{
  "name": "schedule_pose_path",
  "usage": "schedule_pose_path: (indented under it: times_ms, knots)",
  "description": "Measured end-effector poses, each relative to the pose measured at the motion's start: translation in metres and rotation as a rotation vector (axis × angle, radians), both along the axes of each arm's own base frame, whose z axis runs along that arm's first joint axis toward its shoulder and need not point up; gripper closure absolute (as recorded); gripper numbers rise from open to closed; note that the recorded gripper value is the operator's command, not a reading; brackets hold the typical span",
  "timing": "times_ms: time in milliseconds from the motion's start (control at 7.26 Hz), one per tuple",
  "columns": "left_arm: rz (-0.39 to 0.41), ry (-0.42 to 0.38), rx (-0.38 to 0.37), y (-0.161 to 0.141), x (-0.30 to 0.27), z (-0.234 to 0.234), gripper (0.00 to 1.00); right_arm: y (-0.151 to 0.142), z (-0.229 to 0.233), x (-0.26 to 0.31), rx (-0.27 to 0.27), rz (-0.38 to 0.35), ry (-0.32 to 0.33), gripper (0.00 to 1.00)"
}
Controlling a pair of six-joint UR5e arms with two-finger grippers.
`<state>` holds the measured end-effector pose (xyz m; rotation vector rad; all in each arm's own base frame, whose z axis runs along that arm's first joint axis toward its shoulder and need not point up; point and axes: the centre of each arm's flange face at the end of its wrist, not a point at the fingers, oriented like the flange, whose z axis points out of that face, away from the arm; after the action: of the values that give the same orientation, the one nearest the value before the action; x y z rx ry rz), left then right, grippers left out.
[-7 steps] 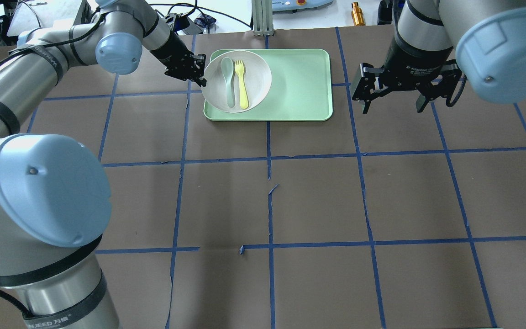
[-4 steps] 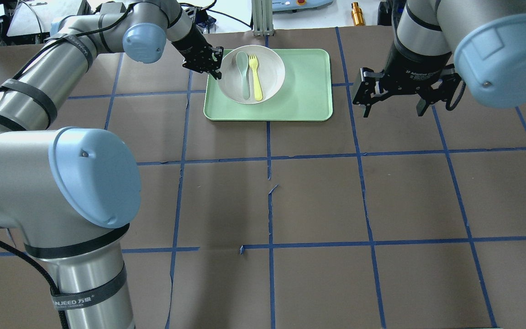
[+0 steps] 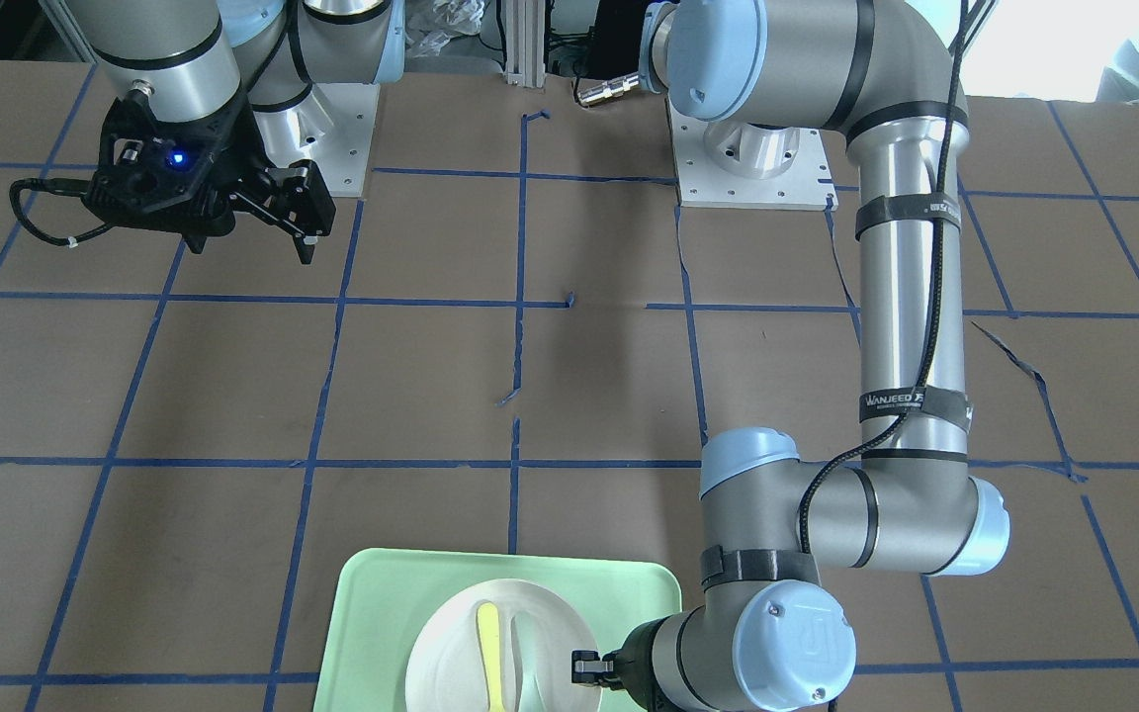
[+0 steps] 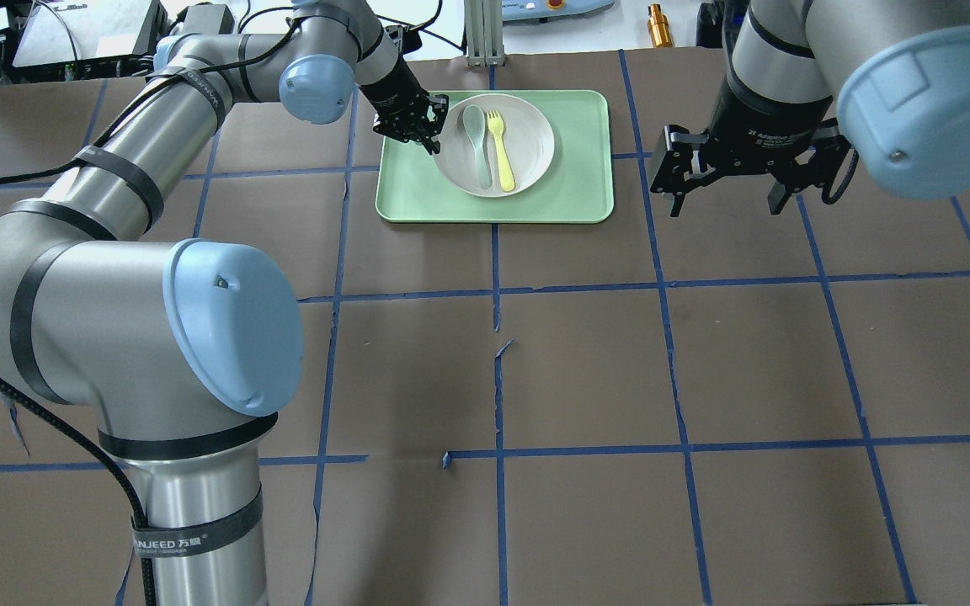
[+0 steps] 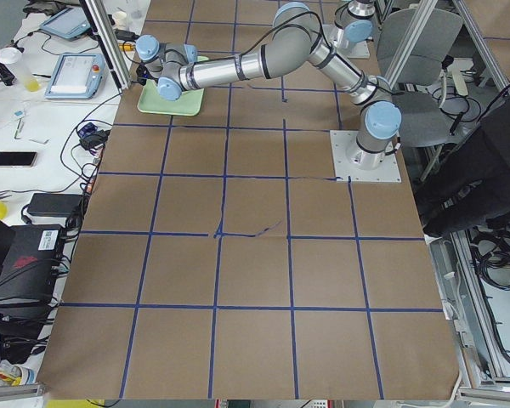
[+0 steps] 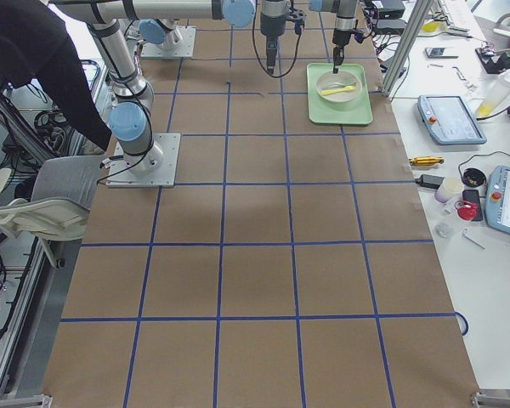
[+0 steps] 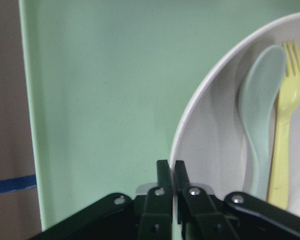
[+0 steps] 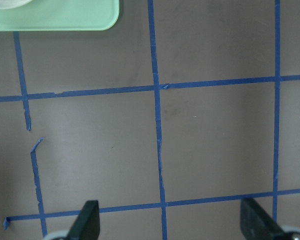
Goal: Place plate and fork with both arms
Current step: 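Open the left gripper and lift it away from the plate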
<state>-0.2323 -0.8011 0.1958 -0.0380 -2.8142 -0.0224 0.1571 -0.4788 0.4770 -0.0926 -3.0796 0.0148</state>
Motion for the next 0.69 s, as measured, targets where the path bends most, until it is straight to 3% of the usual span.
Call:
schedule_pose_path:
  times_ms: [138, 275, 413, 688]
  knots:
    - [-0.002, -0.002, 0.003, 0.000, -0.002, -0.004, 0.63, 0.000, 0.000, 0.000, 0.000, 0.000, 0.000, 0.00]
    - [0.001, -0.002, 0.001, 0.000, -0.002, -0.006, 0.18, 0.000, 0.000, 0.000, 0.000, 0.000, 0.000, 0.00]
    - [0.002, -0.001, -0.005, 0.001, -0.003, -0.006, 0.02, 0.000, 0.000, 0.000, 0.000, 0.000, -0.001, 0.00]
    - [0.001, 0.003, -0.035, 0.012, 0.001, 0.007, 0.00, 0.000, 0.000, 0.000, 0.000, 0.000, -0.001, 0.00]
